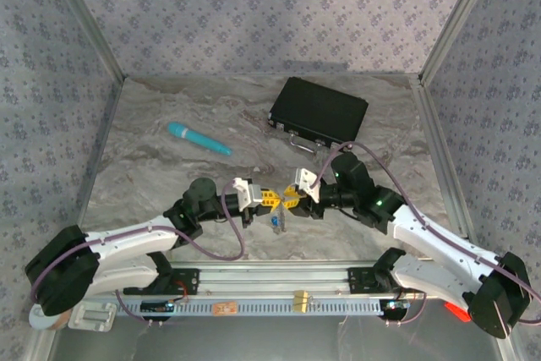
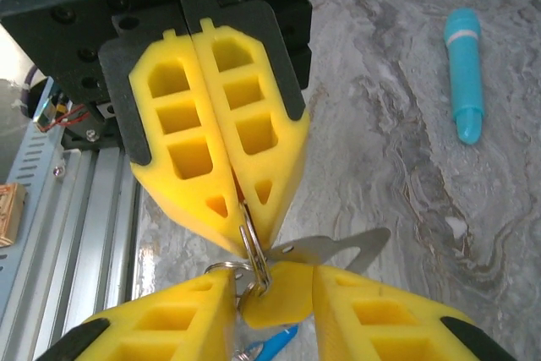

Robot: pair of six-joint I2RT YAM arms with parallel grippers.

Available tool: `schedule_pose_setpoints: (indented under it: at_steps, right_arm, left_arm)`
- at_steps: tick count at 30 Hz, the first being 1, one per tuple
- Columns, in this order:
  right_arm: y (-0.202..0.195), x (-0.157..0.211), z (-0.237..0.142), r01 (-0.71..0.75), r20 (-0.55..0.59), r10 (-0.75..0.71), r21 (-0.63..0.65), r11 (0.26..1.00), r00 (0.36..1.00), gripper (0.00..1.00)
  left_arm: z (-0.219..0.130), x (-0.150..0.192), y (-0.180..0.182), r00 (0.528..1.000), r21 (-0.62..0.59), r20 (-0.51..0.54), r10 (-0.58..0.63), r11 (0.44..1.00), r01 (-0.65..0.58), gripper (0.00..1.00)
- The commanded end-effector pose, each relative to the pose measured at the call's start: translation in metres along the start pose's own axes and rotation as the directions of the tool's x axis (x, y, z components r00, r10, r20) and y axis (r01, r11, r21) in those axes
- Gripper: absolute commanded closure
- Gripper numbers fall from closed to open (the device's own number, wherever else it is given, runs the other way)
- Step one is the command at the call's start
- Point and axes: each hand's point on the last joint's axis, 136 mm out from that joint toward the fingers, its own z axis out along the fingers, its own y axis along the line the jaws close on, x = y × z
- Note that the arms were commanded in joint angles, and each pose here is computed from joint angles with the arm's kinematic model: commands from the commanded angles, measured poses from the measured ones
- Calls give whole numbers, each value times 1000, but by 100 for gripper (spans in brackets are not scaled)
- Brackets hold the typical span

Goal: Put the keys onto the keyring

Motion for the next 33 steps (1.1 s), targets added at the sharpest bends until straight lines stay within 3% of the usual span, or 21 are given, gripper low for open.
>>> schedule_pose_setpoints:
  at_steps: [1,8,14,18,21,25,29,33]
  right_arm:
    - [1,-11,0,-8,55,10,-22,1000,998,72]
    - [2,-11,-1,-11,57,13,-30,999,998,84]
    - [3,-13,-1,-7,59,10,-43,999,998,100]
    - [4,-13,-5,9,21,-8,-46,999,1000,100]
    - [2,-8,-9,32,-61,-34,-34,999,998,100]
    - [2,2,-12,79,-197,-85,-36,996,977,100]
    - [1,9,-9,126,-295,-135,-49,991,946,100]
    - [4,3,-4,156,-294,-171,-76,985,940,100]
  left_arm:
    - [0,-18,-7,997,36,72,16,999,-19,100]
    - [2,-19,-7,997,43,74,15,999,-18,100]
    - [2,-19,-5,997,31,71,14,999,-16,100]
    - [2,-8,1,1000,-3,1,11,1000,-11,84]
    - [1,7,6,995,-29,-99,23,999,-26,77]
    - [3,20,10,977,-34,-208,39,998,-47,76]
    - [6,13,6,984,-11,-170,51,999,-54,77]
    - [8,9,3,988,14,-147,56,998,-54,80]
